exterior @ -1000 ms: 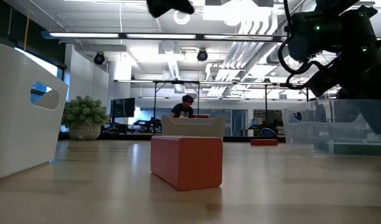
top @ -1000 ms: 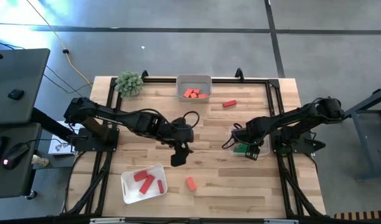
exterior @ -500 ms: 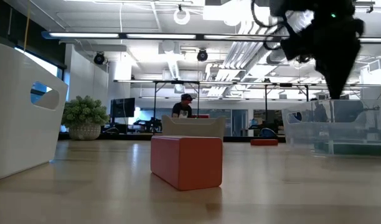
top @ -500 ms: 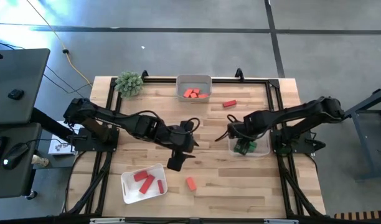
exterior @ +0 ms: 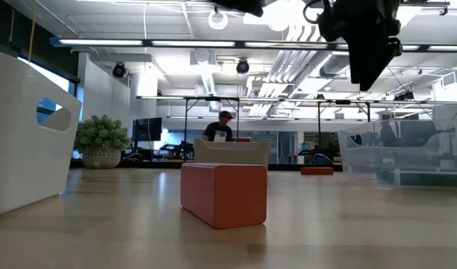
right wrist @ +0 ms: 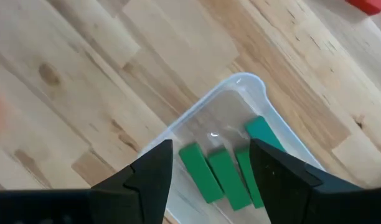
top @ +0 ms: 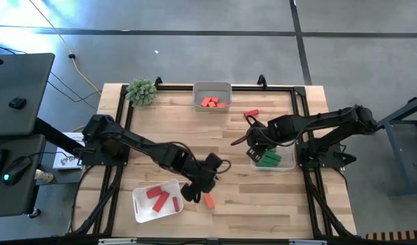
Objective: Sort & place blocks by color
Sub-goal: Put the orange wooden block into the gray bin
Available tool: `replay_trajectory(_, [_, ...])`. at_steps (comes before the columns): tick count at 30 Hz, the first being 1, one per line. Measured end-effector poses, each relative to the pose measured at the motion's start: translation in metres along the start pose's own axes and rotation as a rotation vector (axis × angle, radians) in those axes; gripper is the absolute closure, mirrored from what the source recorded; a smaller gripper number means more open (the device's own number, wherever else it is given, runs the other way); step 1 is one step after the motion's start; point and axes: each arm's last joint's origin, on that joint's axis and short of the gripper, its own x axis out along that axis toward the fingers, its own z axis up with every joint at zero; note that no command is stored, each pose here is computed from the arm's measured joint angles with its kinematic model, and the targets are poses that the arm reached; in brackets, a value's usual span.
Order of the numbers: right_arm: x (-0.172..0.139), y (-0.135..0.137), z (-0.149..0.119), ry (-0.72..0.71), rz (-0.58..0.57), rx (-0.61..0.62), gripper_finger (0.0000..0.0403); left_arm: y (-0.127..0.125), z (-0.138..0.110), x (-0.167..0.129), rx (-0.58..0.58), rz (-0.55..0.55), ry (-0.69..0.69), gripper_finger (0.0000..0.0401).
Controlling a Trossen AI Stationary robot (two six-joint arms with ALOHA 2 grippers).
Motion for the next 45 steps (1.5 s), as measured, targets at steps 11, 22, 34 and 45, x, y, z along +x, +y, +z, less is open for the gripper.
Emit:
replay_trajectory(11, [0.000,0.000,0.001,-0.013,-0.008,0.109,0.0201,-0.030,-0.001,0.040,0.151,-0.087,0.067,0.0202])
replay_trajectory(22, [0.000,0.001,0.001,-0.023,-0.001,0.159,0.0201,-0.050,-0.003,0.062,0.200,-0.160,0.093,0.0202])
replay_trajectory(34, [0.000,0.001,0.002,-0.030,0.008,0.198,0.0201,-0.060,-0.013,0.088,0.216,-0.215,0.149,0.0202])
replay_trajectory(45, [0.000,0.002,0.003,-0.048,0.008,0.207,0.0201,-0.061,-0.023,0.105,0.202,-0.233,0.191,0.0202])
